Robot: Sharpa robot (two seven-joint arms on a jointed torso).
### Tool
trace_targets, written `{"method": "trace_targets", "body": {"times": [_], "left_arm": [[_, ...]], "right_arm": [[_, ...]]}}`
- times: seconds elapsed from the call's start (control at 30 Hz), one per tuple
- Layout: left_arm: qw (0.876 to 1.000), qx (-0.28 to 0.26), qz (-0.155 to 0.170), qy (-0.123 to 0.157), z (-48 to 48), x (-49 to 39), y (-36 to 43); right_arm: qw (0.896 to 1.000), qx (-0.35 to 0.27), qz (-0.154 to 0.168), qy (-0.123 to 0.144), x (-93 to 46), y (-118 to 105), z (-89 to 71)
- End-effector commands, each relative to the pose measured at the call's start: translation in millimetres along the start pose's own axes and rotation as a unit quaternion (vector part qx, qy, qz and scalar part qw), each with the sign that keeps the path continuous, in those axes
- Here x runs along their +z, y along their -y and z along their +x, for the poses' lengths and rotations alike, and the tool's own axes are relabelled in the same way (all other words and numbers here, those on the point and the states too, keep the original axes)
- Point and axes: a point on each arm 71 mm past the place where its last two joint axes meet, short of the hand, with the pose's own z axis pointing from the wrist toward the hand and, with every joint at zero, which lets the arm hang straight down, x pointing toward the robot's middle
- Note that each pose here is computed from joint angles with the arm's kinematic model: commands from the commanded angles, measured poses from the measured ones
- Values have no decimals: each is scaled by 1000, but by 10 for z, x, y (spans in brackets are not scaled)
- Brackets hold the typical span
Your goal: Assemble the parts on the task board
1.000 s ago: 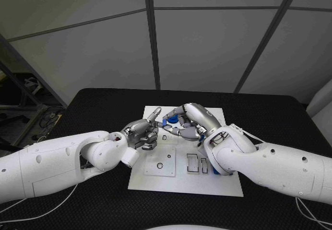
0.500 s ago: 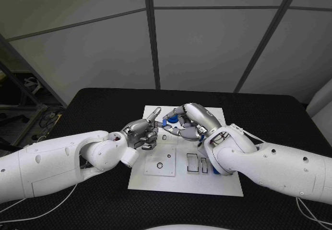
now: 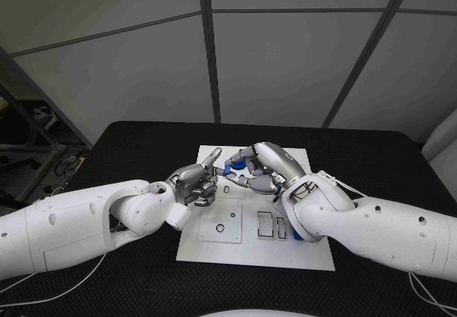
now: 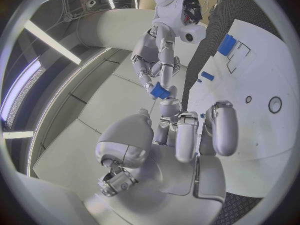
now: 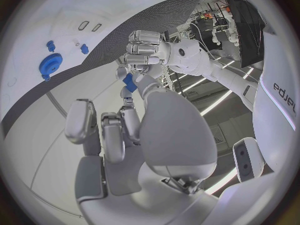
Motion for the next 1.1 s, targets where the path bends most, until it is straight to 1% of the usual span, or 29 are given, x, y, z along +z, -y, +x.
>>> {"method": "trace_targets", "body": {"times": [0.03,1.1], "left_arm": [[1000,2,7,-8,9,-2,23],[1000,2,8,-4,-17,-12,27]], "right_arm": [[1000,-2,2,0,-2,5,-7],[1000,-5,4,-3,-15,20,-15]]}}
